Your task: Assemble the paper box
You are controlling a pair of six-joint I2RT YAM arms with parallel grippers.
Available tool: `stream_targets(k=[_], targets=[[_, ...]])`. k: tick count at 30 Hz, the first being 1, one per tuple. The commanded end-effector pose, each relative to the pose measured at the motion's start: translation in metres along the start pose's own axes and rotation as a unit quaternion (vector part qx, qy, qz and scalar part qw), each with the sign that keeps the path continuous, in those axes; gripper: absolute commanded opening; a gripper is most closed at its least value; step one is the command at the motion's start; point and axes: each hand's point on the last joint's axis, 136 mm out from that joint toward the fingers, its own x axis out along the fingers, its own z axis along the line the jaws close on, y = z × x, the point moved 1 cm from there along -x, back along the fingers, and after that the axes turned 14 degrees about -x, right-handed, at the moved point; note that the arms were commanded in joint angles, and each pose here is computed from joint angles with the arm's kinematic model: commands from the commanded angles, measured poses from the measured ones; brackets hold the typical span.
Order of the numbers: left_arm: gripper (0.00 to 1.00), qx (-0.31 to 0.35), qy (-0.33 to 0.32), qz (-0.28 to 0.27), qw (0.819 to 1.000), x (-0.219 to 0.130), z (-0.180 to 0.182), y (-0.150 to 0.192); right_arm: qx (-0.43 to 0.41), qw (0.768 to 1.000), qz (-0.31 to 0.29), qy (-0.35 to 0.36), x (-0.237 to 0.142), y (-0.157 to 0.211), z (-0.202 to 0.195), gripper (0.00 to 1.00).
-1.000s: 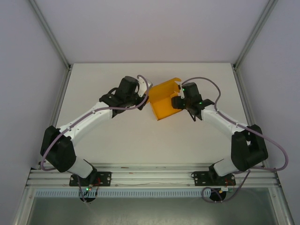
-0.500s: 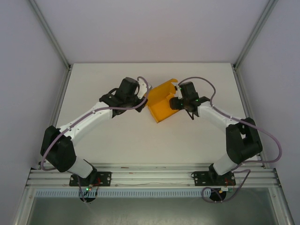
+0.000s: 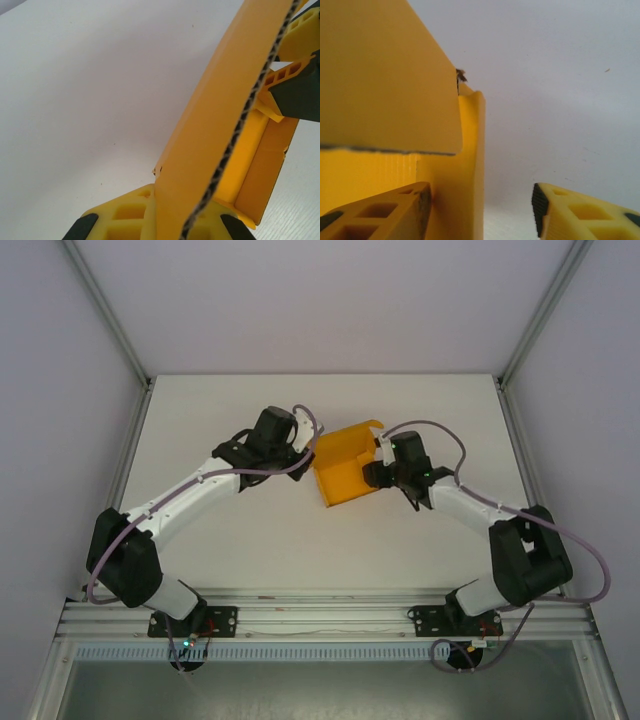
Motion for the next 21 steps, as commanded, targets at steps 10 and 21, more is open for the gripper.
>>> stream_targets(k=[10,21], targets=[[0.0,0.005,0.023,-0.053,0.998,-0.018,-0.012,-0.021,0.052,0.989,-0.132,-0.037,-0.043,-0.026,-0.006,0.78],[0.0,0.011,0.034,-0.059,0.998,-0.023,-0.016,-0.023,0.06,0.991,-0.1,-0.07,-0.032,-0.022,-0.004,0.69]])
